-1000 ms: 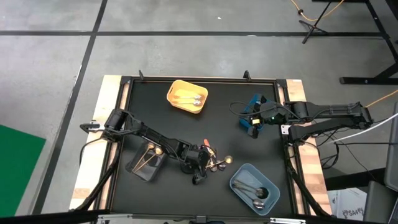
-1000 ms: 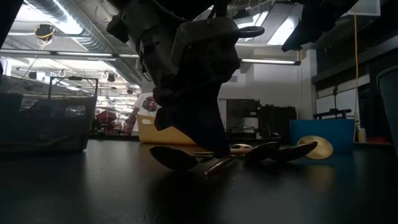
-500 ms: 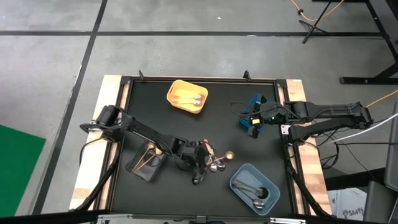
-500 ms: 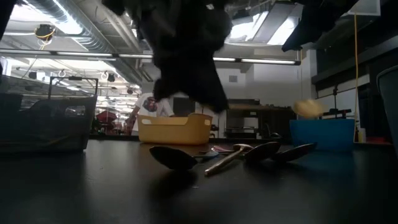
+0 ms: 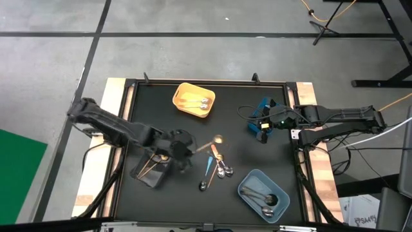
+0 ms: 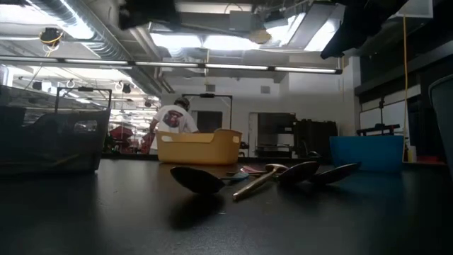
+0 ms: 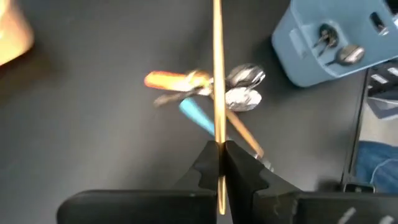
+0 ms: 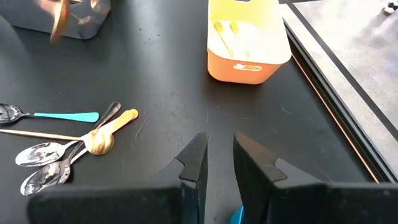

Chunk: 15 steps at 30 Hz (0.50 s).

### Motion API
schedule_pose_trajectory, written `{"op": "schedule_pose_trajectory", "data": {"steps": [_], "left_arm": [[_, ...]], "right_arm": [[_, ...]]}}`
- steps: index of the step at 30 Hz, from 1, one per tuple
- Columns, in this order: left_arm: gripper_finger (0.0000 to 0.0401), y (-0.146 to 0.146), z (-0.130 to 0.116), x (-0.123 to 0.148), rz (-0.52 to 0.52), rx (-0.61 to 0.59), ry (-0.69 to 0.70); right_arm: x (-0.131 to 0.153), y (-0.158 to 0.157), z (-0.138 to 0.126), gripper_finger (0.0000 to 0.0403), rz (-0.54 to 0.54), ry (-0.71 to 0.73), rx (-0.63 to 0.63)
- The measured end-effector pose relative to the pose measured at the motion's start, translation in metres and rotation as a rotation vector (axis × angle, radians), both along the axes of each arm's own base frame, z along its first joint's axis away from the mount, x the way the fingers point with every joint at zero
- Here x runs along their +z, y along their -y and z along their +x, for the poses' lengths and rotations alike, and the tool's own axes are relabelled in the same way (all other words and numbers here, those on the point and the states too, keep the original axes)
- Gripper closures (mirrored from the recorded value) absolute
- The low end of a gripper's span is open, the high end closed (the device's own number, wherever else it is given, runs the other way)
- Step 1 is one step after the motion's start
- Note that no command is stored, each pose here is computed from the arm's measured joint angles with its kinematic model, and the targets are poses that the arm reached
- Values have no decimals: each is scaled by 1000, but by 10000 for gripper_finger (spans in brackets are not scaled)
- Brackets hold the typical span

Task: Sort silverware by color (type)
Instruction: Put the gold spoon into the black bin

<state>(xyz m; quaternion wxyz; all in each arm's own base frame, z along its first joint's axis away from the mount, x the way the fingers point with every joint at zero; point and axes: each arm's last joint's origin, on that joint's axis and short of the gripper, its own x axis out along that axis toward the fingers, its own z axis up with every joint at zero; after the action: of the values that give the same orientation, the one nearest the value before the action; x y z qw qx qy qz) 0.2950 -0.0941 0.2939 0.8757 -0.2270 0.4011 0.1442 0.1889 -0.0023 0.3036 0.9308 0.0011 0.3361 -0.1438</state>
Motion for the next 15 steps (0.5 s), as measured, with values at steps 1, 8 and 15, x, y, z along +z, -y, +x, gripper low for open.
{"op": "schedule_pose_trajectory", "data": {"steps": [1,8,15], "left_arm": [[399,0,-9,5,0,15,-14],[399,8,-65,26,-46,71,-120],[399,24,-102,23,-86,108,-298]], "right_arm": [[0,0,0,336,0,0,0],[0,0,0,336,0,0,0],[0,0,0,336,0,0,0]]}}
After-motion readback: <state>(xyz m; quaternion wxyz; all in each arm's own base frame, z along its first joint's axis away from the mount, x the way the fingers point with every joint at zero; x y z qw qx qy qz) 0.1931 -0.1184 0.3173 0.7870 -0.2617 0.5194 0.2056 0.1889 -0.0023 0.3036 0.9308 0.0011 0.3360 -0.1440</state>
